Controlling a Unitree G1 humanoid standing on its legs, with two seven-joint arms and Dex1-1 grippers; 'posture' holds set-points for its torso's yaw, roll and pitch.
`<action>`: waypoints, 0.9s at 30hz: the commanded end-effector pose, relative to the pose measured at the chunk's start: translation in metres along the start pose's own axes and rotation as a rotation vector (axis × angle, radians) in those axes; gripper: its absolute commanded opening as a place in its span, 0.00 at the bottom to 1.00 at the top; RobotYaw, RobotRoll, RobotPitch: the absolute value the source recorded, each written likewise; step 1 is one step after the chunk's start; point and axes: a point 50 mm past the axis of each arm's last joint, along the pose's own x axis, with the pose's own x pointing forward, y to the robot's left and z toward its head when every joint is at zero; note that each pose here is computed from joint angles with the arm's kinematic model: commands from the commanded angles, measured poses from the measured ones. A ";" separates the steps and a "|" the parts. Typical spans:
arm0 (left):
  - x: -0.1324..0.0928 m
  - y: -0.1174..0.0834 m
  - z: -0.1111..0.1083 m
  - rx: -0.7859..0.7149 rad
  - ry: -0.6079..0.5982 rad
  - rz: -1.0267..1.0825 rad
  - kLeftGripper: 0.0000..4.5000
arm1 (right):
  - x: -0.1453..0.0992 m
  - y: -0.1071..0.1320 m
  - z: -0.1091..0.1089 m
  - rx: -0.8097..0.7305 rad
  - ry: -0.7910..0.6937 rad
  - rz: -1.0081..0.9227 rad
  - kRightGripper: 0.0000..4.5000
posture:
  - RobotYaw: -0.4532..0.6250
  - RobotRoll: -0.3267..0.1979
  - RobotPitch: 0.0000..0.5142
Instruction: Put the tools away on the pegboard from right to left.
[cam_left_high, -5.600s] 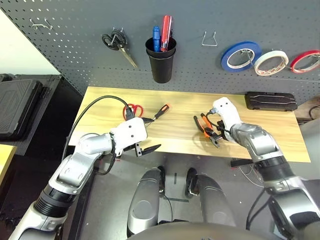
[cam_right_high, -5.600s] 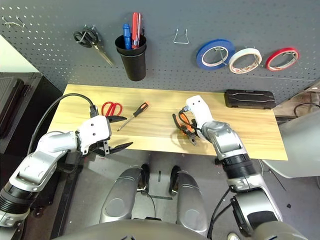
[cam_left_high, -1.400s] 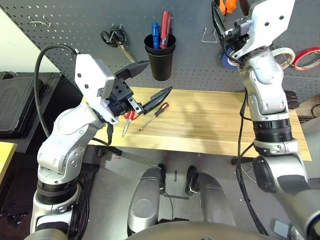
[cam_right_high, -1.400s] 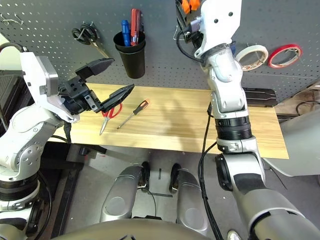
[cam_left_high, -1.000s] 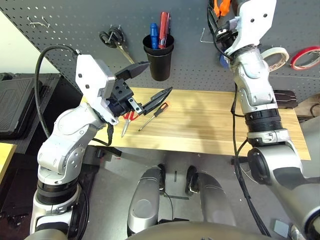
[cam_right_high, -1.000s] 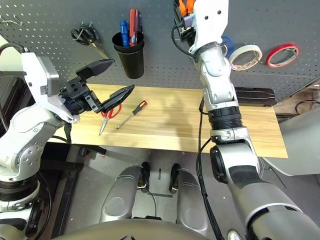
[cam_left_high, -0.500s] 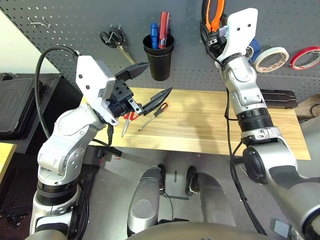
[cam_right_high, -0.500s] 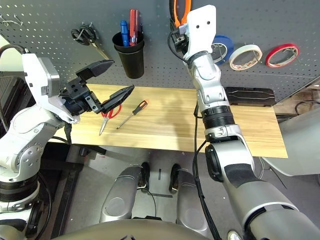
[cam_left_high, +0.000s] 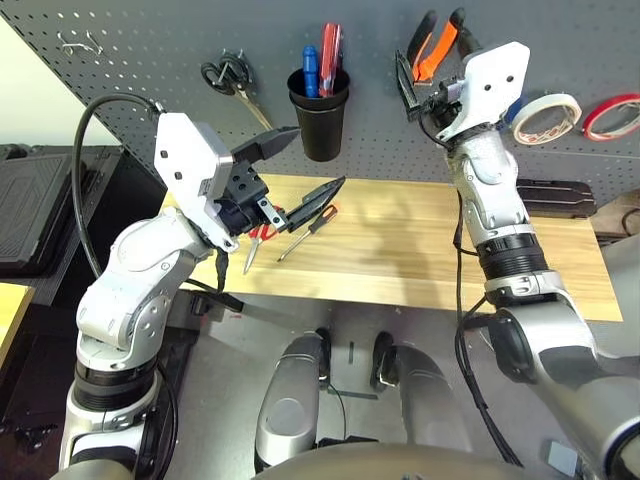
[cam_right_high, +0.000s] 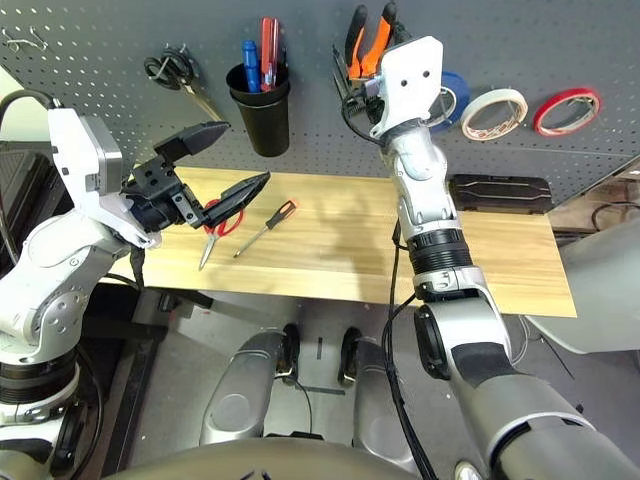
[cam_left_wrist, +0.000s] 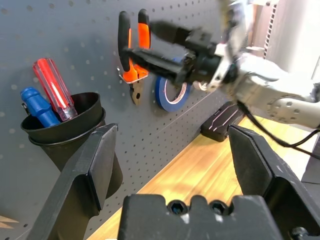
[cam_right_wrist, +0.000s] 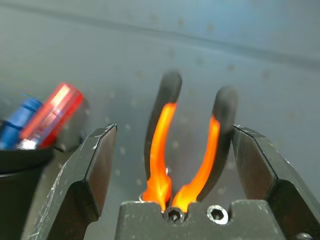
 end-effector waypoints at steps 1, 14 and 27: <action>-0.002 -0.002 -0.005 0.000 0.021 -0.006 1.00 | -0.017 0.003 0.010 -0.008 -0.092 0.070 0.99 | 0.72 0.62 0.45; -0.011 0.006 -0.042 0.013 0.180 0.112 1.00 | -0.085 0.001 -0.030 0.012 0.323 0.350 0.99 | 0.71 0.62 0.46; -0.021 -0.011 -0.118 -0.078 0.423 0.209 1.00 | -0.171 -0.002 -0.065 0.209 0.801 0.508 0.99 | 0.69 0.62 0.46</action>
